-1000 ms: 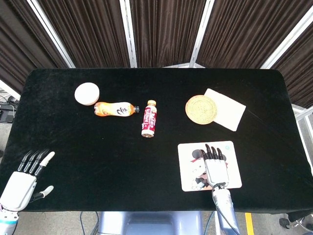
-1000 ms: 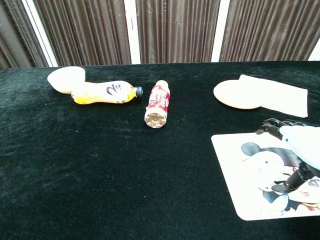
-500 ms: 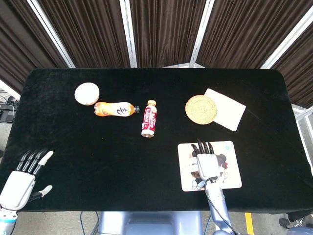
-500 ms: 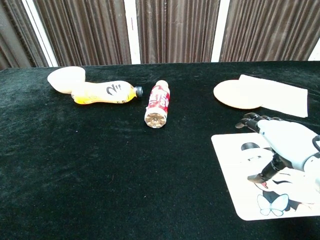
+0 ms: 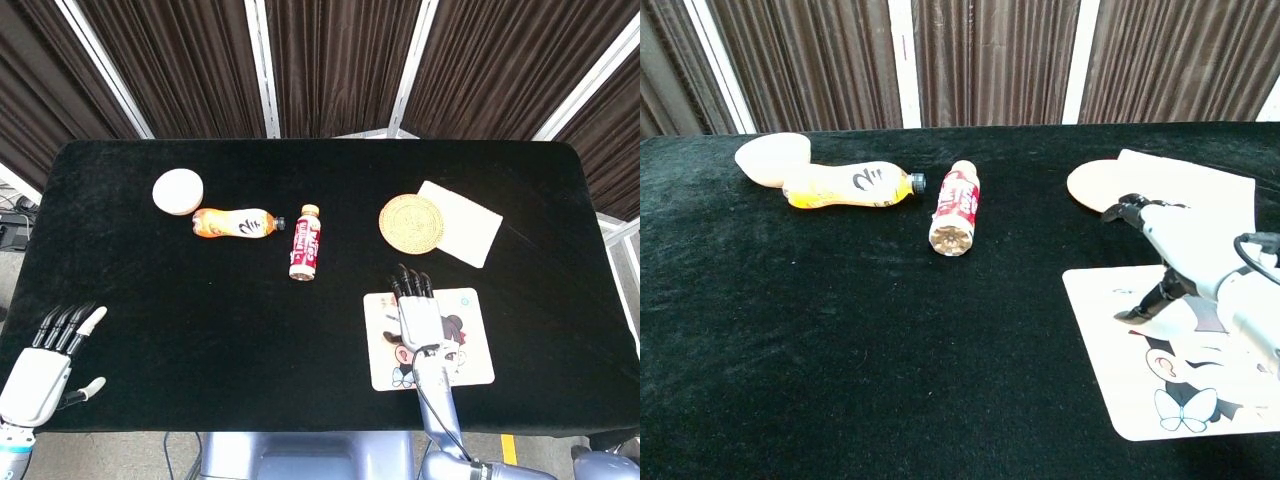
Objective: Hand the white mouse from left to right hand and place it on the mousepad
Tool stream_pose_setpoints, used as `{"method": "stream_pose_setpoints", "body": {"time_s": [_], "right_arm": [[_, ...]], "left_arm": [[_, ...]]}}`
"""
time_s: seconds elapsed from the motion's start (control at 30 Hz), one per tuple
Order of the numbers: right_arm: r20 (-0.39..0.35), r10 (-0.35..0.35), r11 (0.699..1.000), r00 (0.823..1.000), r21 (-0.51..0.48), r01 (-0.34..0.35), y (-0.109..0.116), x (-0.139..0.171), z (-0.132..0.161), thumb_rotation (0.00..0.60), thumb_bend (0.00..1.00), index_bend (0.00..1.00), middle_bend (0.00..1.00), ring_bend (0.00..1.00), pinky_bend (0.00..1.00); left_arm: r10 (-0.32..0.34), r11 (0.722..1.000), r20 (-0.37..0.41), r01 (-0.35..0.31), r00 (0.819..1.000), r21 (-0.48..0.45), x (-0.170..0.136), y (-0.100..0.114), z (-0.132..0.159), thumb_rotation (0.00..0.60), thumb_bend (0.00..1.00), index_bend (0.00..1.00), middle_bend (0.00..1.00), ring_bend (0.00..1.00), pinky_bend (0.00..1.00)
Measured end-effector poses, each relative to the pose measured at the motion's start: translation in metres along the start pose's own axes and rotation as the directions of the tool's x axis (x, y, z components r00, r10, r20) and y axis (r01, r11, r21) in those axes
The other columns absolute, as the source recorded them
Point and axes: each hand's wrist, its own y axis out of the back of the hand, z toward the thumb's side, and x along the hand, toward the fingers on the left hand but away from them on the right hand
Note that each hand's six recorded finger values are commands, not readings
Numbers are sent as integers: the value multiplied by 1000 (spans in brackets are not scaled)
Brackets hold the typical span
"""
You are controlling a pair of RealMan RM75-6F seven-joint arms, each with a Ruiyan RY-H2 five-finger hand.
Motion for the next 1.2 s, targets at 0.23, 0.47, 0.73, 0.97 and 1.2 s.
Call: {"method": "stream_pose_setpoints", "body": {"time_s": [0.23, 0.47, 0.73, 0.97, 1.2], "right_arm": [[41, -1, 1000, 999, -1, 1, 5, -18, -7, 600, 75, 119, 0, 0, 0], [58, -5, 1000, 998, -2, 5, 9, -28, -13, 600, 75, 119, 0, 0, 0], [87, -11, 1000, 996, -8, 12, 12, -38, -20, 600, 76, 119, 0, 0, 0], [84, -31, 999, 996, -16, 32, 18, -36, -24, 600, 76, 119, 0, 0, 0], [23, -43, 999, 999, -28, 43, 25, -16, -23, 600, 77, 119, 0, 0, 0]], "left_arm": [[-1, 1000, -3, 1, 1000, 3, 0, 0, 0, 600, 86, 0, 0, 0, 0], [-5, 1000, -3, 5, 1000, 6, 0, -1, 0, 600, 88, 0, 0, 0, 0], [-9, 1000, -3, 9, 1000, 10, 0, -2, 1, 600, 85, 0, 0, 0, 0], [-3, 1000, -4, 3, 1000, 7, 0, -1, 0, 600, 86, 0, 0, 0, 0], [6, 1000, -13, -6, 1000, 6, 0, -1, -2, 600, 87, 0, 0, 0, 0]]}}
